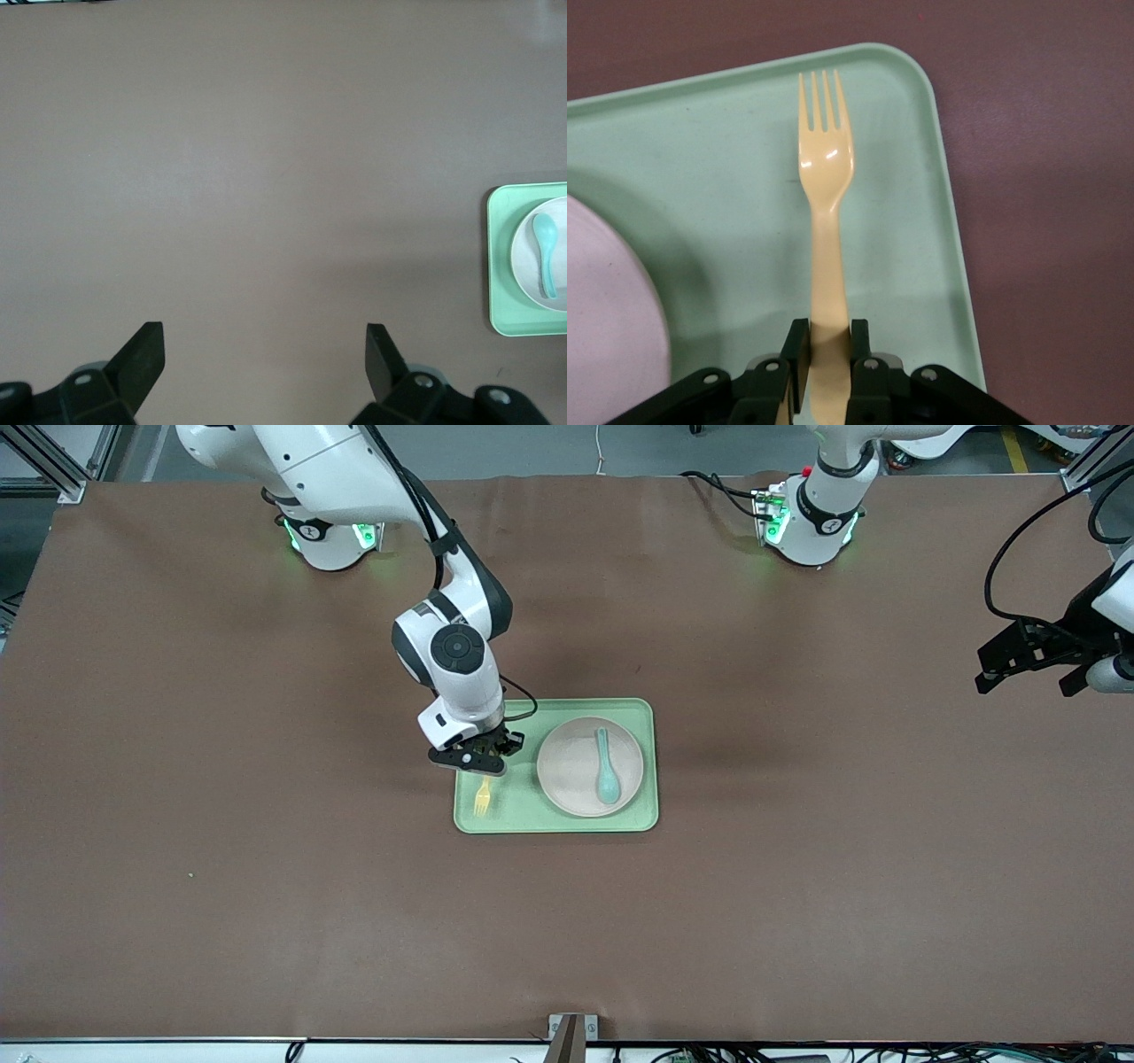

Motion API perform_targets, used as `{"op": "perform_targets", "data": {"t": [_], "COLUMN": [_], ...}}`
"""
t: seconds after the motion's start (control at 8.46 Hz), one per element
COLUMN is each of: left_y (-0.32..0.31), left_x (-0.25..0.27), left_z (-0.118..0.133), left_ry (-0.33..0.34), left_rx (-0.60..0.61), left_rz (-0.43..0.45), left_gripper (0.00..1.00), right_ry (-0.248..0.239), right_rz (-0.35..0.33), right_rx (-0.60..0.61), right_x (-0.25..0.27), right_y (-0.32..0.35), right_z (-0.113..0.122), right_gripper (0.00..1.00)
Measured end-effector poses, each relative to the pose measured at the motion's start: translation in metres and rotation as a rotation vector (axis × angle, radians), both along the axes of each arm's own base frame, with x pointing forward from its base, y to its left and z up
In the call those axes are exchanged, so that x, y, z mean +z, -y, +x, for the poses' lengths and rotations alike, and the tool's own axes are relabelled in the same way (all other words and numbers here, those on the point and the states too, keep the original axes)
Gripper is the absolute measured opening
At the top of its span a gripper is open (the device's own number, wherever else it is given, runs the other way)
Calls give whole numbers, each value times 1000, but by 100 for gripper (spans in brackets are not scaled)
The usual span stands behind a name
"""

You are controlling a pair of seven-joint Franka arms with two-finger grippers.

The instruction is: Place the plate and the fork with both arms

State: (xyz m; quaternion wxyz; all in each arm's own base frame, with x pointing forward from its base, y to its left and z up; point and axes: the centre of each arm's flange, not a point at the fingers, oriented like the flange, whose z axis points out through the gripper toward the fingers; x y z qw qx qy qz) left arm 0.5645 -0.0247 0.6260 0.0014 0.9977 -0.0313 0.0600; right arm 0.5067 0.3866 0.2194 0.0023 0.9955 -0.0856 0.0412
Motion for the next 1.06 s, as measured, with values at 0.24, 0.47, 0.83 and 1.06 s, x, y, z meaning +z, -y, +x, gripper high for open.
{"op": "perform_targets", "data": {"t": [0.24, 0.47, 0.83, 1.06], "left_y": [0, 0, 0, 2], "left_x": [1, 1, 1, 1], "left_z": [0, 0, 0, 0], "left_ry": [1, 1, 2, 2], "left_rx": [2, 3, 2, -1], "left_rz": [-8, -10, -10, -10], "left_gripper": [100, 100, 100, 100], "right_ry": [1, -19, -59, -35], "right_rz": [6, -8, -32, 18], "right_rx": [12, 19, -13, -101], "right_x": [-10, -34, 4, 130], "right_y": [-4, -5, 0, 43], "right_z": [-5, -11, -2, 25], "right_gripper": [22, 40, 90, 100]}}
